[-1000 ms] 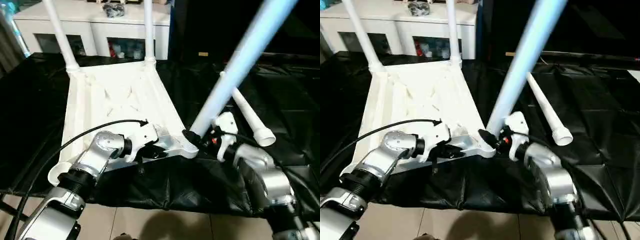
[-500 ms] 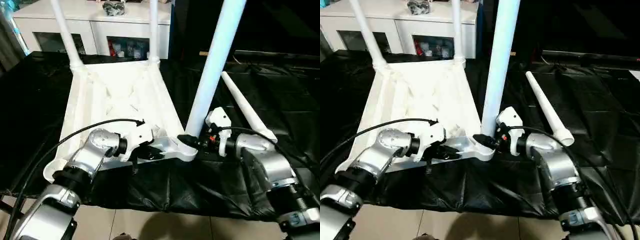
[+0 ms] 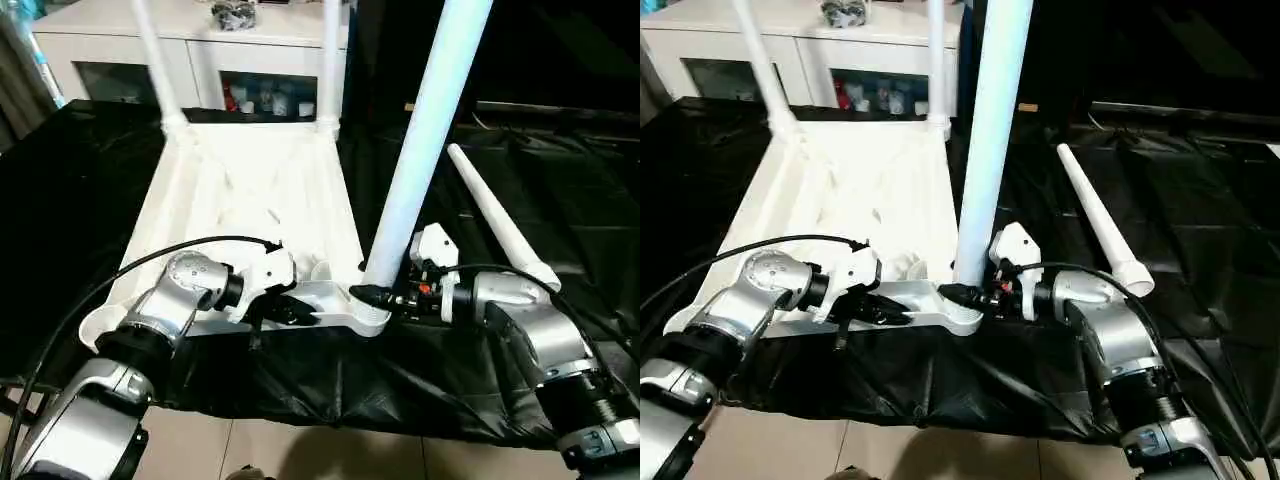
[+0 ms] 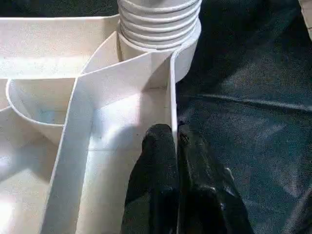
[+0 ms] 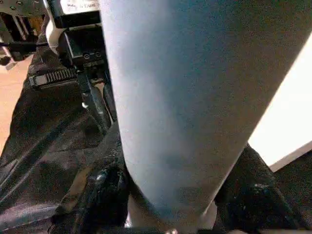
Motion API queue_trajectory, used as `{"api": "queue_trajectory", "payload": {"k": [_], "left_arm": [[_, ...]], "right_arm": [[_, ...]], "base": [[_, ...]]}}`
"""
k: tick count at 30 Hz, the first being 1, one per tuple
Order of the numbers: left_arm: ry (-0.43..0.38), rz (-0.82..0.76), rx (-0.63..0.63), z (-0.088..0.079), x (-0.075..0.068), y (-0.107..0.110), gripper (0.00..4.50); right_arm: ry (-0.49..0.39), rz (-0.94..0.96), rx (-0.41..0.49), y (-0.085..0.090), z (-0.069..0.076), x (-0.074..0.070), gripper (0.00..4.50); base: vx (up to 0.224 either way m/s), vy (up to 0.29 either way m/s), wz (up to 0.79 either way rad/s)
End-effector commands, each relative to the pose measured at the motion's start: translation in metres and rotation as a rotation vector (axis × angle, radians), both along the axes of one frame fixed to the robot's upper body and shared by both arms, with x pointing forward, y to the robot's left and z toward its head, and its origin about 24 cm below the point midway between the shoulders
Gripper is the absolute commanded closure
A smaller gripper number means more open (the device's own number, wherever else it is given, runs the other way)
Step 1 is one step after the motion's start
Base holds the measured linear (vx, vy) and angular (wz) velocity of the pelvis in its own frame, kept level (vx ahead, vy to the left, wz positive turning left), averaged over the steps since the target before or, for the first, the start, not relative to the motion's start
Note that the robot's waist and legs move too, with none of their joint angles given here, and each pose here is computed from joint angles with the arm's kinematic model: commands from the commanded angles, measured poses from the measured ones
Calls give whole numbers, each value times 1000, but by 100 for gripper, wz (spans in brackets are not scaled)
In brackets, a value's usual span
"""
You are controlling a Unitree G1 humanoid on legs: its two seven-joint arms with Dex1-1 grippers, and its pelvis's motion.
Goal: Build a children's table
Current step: Insert table leg to table base
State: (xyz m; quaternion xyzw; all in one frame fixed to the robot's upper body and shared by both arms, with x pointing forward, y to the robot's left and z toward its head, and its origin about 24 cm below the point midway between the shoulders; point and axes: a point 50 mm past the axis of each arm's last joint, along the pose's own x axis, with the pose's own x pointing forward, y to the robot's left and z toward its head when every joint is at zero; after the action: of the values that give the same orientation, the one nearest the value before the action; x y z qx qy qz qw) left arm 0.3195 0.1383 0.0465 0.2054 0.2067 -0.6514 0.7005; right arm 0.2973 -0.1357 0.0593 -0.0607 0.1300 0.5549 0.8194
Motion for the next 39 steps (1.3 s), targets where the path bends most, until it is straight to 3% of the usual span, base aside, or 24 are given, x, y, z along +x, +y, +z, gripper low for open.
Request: {"api": "queue_trajectory", "payload": {"k": [1, 3, 7, 8, 13, 16, 22, 32, 35, 39], "left_arm": [[-114, 34, -18, 20, 15, -13, 450], [-134, 135, -44, 24, 23, -19, 450], [-171, 214, -44, 28, 30, -26, 450], [-180, 262, -63, 32, 33, -36, 450], [-191, 360, -87, 36, 34, -68, 450], [-200, 400, -77, 31, 32, -80, 450], [-199, 364, -34, 23, 24, -82, 450], [-195, 341, -44, 24, 22, -79, 450], [-194, 340, -43, 24, 21, -78, 450], [-194, 329, -39, 22, 20, -75, 450]], "right_arm": [[156, -35, -80, 5, -41, -13, 261], [119, -189, -97, 3, -44, -1, 261], [115, -329, -88, 2, -46, 8, 261], [137, -446, -74, 2, -49, 16, 261], [180, -680, -73, 10, -58, 29, 261], [184, -724, -68, 18, -58, 32, 261], [175, -705, -62, 34, -58, 33, 261], [128, -696, -27, 41, -49, 40, 261], [116, -699, 4, 40, -45, 42, 191], [81, -672, 60, 39, -34, 46, 163]], "base": [[0, 0, 0], [0, 0, 0], [0, 0, 0], [0, 0, 0], [0, 0, 0], [0, 0, 0], [0, 0, 0], [0, 0, 0], [0, 0, 0], [0, 0, 0]]}}
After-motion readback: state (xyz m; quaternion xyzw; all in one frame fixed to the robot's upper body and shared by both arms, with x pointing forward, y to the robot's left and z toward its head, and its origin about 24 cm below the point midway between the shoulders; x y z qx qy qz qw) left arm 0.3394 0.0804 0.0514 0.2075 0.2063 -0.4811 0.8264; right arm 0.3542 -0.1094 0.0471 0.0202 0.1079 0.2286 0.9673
